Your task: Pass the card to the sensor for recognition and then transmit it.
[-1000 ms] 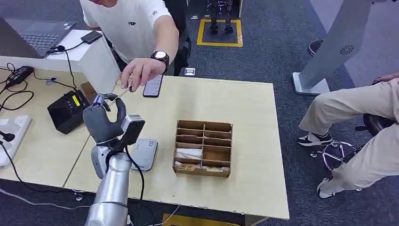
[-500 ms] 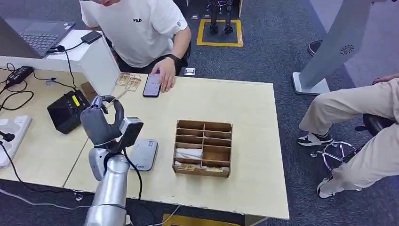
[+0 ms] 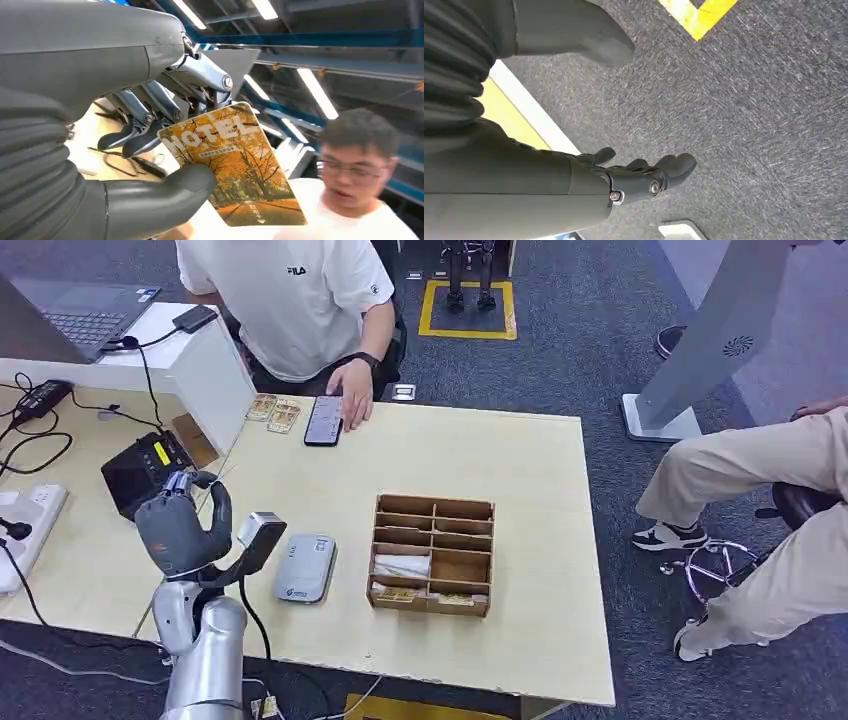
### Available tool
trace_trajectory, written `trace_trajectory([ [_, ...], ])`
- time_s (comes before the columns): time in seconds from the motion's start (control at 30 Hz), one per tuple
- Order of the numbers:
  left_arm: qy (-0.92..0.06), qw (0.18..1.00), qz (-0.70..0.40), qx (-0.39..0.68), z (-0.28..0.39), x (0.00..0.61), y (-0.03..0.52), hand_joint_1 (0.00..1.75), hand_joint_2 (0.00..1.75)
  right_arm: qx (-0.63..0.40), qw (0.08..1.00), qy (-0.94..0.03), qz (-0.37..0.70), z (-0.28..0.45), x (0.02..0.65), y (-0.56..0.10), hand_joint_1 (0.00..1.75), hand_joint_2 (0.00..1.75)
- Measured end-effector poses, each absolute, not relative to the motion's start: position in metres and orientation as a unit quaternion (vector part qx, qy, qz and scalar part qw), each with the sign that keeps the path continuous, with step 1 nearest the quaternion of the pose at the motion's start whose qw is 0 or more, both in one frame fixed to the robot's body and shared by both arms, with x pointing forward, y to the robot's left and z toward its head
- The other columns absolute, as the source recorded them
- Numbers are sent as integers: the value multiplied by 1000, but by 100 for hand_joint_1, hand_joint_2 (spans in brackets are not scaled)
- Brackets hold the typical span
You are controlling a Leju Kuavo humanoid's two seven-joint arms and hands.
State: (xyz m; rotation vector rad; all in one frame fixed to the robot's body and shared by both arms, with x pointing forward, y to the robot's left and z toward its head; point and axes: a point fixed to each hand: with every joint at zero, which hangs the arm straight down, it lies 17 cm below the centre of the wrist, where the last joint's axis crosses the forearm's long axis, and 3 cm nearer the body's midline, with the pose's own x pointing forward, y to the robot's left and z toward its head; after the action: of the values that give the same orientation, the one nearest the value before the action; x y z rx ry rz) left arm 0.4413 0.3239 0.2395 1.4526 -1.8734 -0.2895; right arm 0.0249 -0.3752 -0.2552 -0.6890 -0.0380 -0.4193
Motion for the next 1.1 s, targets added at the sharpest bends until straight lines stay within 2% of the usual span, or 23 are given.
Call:
trace_trajectory([
  [0.43,-651,439,-155,599,180,422,352,175,175,-333,921,-16,-200,-254,23,-369,0,175],
  [0.7,-613,474,-210,596,133,409,343,175,175,-333,921,-16,-202,-254,21,-368,0,175],
  [0.8,-580,521,-193,596,108,400,355,175,175,-333,920,-17,-206,-254,21,-369,0,175],
  [1.1,-591,529,-247,556,78,401,315,175,175,-334,920,-17,-205,-253,19,-371,0,175],
])
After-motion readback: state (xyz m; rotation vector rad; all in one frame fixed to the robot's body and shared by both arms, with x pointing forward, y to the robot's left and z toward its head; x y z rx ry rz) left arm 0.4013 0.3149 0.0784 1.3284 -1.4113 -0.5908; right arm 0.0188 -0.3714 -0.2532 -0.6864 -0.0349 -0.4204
